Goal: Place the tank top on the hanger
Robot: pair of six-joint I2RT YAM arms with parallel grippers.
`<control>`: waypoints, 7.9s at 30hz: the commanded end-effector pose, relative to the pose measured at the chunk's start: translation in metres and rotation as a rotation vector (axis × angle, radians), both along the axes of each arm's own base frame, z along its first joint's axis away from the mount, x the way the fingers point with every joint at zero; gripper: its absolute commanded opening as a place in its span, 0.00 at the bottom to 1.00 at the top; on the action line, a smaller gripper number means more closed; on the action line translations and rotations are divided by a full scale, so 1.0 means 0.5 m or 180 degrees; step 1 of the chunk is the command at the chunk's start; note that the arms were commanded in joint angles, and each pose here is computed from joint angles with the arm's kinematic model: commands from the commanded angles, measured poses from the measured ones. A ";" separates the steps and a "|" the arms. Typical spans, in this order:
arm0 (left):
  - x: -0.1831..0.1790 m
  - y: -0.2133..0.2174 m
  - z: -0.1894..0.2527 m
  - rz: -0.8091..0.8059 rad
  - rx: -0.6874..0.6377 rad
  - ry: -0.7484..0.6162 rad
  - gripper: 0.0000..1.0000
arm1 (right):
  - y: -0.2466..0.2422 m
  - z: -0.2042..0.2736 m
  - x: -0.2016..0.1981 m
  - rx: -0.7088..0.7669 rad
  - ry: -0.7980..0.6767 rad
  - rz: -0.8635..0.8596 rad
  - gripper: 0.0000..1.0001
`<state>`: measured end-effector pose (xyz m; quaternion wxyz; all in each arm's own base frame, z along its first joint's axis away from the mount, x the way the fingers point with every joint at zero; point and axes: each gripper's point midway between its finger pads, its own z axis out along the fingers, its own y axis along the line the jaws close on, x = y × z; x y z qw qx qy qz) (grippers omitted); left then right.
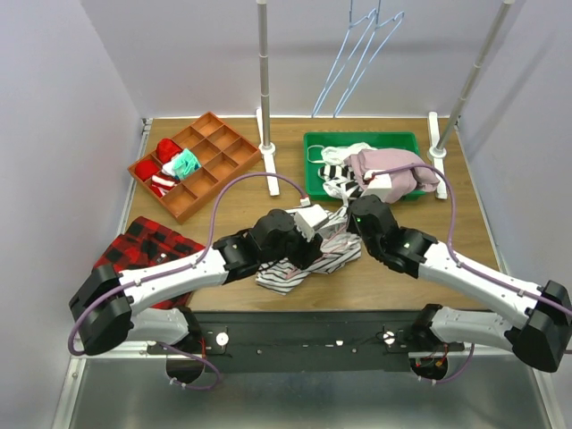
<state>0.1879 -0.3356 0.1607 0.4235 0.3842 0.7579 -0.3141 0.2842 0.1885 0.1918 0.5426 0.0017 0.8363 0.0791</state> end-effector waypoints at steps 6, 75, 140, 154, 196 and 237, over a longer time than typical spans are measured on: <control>0.034 0.099 0.094 0.1082 -0.0337 0.0044 0.69 | -0.032 -0.046 0.026 -0.0013 0.0088 -0.0709 0.01; 0.023 0.226 0.078 0.1614 -0.1297 0.1664 0.00 | -0.048 -0.050 0.079 -0.0034 -0.0030 -0.1654 0.01; 0.109 0.193 0.105 0.1779 -0.1495 0.1575 0.09 | 0.058 -0.004 0.124 0.0420 0.0063 -0.1388 0.01; 0.101 0.213 0.180 0.1512 -0.1174 0.1033 0.68 | 0.050 0.071 0.097 0.0395 0.0014 -0.1248 0.01; 0.098 0.234 0.410 0.0788 -0.0800 -0.0425 0.69 | 0.115 0.363 0.140 -0.0678 -0.0516 -0.0438 0.01; 0.132 0.164 0.282 0.0864 0.0405 -0.0739 0.57 | 0.164 0.364 0.154 -0.0646 -0.0489 -0.0173 0.01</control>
